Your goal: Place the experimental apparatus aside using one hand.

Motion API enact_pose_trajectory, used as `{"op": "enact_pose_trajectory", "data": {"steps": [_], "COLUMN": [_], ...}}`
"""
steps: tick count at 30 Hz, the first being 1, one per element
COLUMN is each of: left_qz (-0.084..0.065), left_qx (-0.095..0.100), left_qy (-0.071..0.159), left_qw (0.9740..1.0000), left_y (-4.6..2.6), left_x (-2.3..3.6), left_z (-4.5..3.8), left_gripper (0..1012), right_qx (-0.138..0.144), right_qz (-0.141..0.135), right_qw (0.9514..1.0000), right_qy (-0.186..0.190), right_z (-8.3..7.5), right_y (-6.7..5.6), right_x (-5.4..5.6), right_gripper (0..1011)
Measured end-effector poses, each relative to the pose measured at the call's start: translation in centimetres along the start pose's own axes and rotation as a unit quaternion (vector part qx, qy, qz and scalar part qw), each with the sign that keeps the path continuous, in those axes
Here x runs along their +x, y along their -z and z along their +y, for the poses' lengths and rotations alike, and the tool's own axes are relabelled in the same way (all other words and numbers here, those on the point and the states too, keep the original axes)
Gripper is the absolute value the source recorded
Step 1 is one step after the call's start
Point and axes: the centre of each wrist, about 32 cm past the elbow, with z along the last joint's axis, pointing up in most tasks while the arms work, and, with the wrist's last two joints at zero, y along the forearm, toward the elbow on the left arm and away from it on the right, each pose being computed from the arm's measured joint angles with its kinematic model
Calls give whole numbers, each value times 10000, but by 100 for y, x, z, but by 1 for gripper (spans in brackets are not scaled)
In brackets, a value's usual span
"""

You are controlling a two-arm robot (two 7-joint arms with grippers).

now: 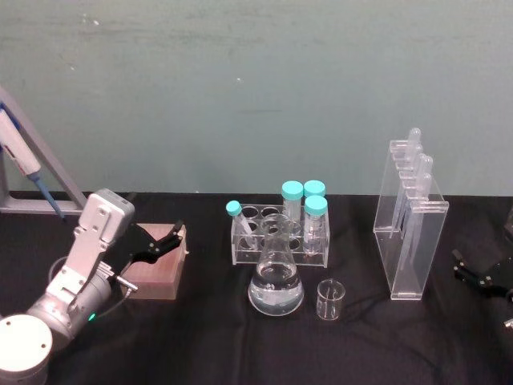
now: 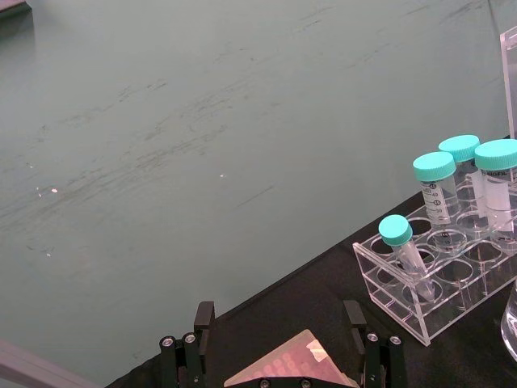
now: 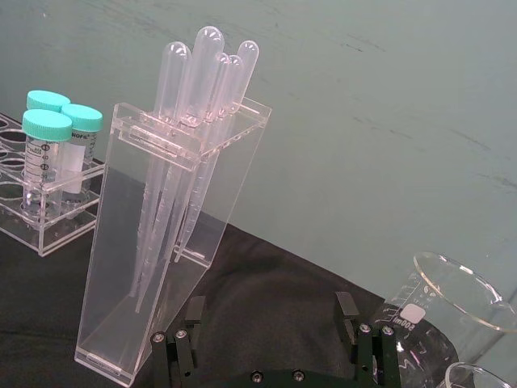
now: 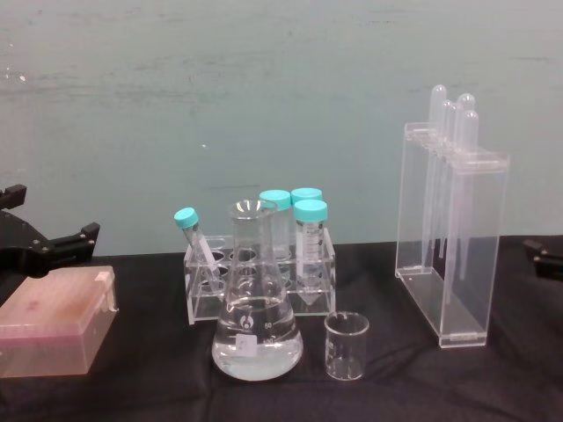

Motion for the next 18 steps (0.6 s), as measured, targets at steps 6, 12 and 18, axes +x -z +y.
{"op": "enact_pose_trajectory", "data": {"steps": [6,12,18], "left_qz": [0,0,0], "left_qx": [1,0,0], "left_qy": [0,0,0], "left_qw": [10000,10000,10000], "left_y": [0,0,0], "left_x": [0,0,0], "left_z": [0,0,0], "left_gripper": [1000,1000,1000], "right_qx": [0,0,0], "right_qz": [0,0,0], "right_qw": [10000,10000,10000], "right_qy": [-1,-1,0], "right_z": [0,0,0], "right_y": [0,0,0], "right_x": [0,0,0], "right_gripper": [1003,1003,1003]}}
